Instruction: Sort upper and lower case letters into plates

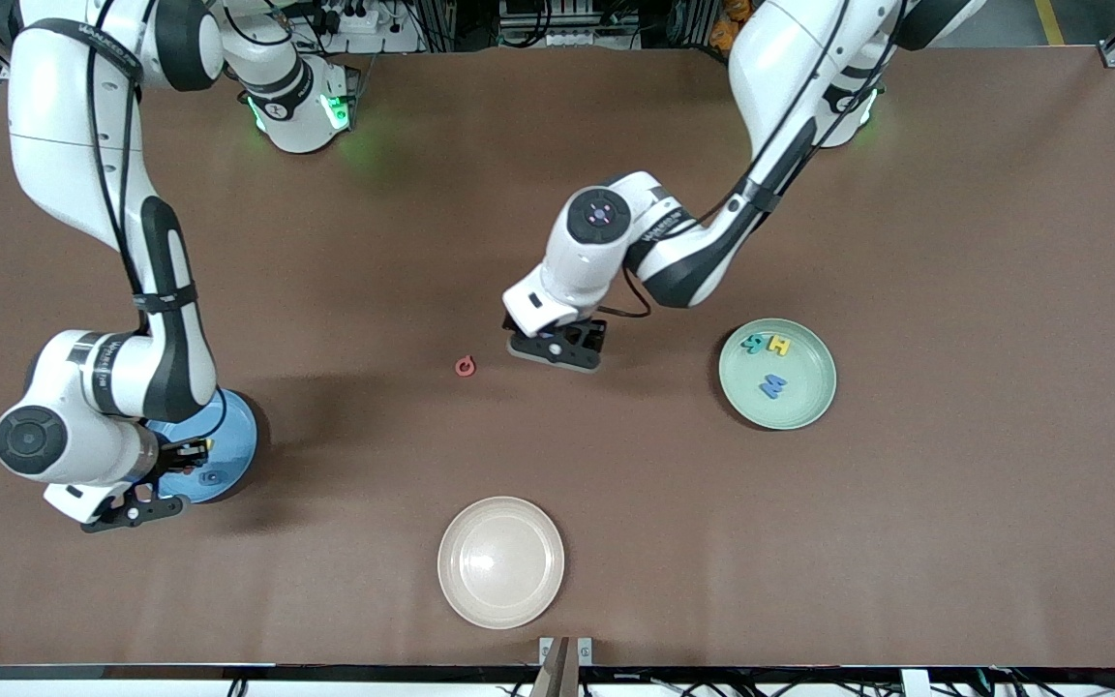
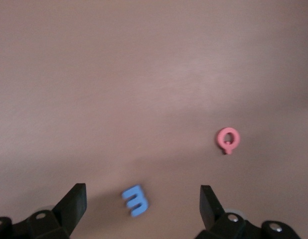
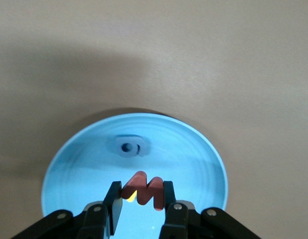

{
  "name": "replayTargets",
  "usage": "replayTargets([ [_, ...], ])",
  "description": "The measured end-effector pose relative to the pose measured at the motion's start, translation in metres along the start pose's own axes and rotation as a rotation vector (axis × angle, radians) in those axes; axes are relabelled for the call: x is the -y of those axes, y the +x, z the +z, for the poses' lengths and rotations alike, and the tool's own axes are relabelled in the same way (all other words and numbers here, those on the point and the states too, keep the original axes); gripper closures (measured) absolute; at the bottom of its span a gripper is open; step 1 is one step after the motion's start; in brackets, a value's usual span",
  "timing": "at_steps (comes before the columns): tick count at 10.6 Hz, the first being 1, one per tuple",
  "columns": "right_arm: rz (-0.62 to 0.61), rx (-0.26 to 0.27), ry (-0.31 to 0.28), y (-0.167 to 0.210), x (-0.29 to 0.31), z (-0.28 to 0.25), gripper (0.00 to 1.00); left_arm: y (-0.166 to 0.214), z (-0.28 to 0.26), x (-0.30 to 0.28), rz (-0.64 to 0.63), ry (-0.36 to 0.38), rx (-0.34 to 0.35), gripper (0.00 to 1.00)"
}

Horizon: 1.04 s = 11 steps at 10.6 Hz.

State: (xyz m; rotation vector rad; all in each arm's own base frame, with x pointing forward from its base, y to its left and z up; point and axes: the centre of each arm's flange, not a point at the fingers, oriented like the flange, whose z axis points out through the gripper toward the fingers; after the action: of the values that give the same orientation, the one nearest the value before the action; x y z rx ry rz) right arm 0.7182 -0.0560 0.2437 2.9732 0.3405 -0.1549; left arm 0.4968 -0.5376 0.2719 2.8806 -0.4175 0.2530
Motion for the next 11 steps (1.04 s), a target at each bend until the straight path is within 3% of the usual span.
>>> replayTargets([
  [2, -0.012, 0.006, 0.005, 0.002, 0.009, -0.001, 0.37, -0.018, 0.04, -0.026, 0.149, -0.036, -0.108, 0.0],
  [5, -0.021, 0.006, 0.007, 0.003, 0.015, -0.001, 0.0, -0.022, 0.07, -0.057, 0.275, -0.039, -0.188, 0.0],
  [8, -0.022, 0.006, 0.007, 0.003, 0.016, -0.001, 0.0, -0.024, 0.078, -0.074, 0.327, -0.073, -0.225, 0.0],
  [11, -0.022, 0.007, 0.008, 0.003, 0.017, -0.001, 0.0, -0.029, 0.116, -0.066, 0.343, -0.049, -0.237, 0.0],
])
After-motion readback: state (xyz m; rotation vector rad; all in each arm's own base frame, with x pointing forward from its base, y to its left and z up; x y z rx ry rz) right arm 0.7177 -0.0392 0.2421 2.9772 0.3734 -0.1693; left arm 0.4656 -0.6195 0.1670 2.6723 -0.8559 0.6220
